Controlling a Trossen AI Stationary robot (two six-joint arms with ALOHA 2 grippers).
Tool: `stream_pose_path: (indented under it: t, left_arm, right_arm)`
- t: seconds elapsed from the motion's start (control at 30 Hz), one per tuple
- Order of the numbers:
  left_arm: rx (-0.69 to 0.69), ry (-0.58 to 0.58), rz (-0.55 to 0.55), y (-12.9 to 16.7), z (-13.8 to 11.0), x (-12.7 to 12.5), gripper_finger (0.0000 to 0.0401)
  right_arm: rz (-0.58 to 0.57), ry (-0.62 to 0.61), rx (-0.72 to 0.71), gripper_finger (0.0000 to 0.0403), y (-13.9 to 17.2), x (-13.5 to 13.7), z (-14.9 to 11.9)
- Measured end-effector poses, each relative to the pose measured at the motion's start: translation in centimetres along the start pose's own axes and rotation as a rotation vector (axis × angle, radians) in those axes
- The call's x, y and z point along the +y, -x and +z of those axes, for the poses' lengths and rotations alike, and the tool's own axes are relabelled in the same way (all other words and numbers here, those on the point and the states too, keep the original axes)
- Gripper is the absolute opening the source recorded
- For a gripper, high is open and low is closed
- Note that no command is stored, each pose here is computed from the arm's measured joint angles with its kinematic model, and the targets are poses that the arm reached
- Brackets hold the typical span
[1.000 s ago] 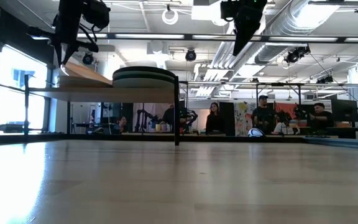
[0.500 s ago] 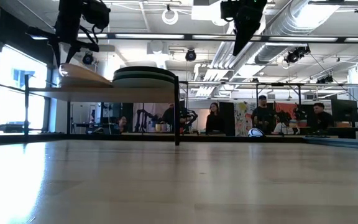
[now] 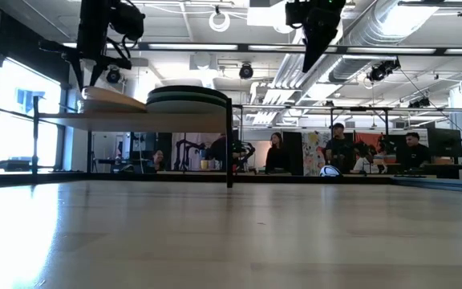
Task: Place and stack plates onto a shelf
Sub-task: Stack the light orange plate on top of the gray plate on the shelf
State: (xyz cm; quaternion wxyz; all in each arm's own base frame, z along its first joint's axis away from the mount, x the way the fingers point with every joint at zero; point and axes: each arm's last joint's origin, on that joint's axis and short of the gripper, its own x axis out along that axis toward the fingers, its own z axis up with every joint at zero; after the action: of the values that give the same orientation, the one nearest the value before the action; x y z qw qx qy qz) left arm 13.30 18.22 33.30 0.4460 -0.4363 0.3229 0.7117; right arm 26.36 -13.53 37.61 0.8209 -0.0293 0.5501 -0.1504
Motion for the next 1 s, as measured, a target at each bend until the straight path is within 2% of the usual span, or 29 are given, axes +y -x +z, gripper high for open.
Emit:
stream_pose_path:
  t: [0.2,0.6,0.8,1.0]
  left_arm:
    - [0.067,-0.042,0.037,-0.73,-0.09,-0.3,0.0064]
    - [0.11,-0.124,0.002,-0.88,-0.16,-0.61,0.0095]
    - [0.123,-0.083,-0.005,-0.85,-0.21,-0.61,0.0114]
    - [0.099,-0.057,-0.045,-0.09,-0.21,-0.02,0.0115]
  right_arm:
    - [0.002,-0.022,0.005,0.0126,0.0,0.02,-0.05]
    - [0.078,-0.022,-0.016,0.0126,0.01,0.25,0.0]
    - [0.078,-0.022,-0.016,0.0126,0.01,0.25,0.0]
    - [0.078,-0.022,-0.016,0.0126,0.01,0.25,0.0]
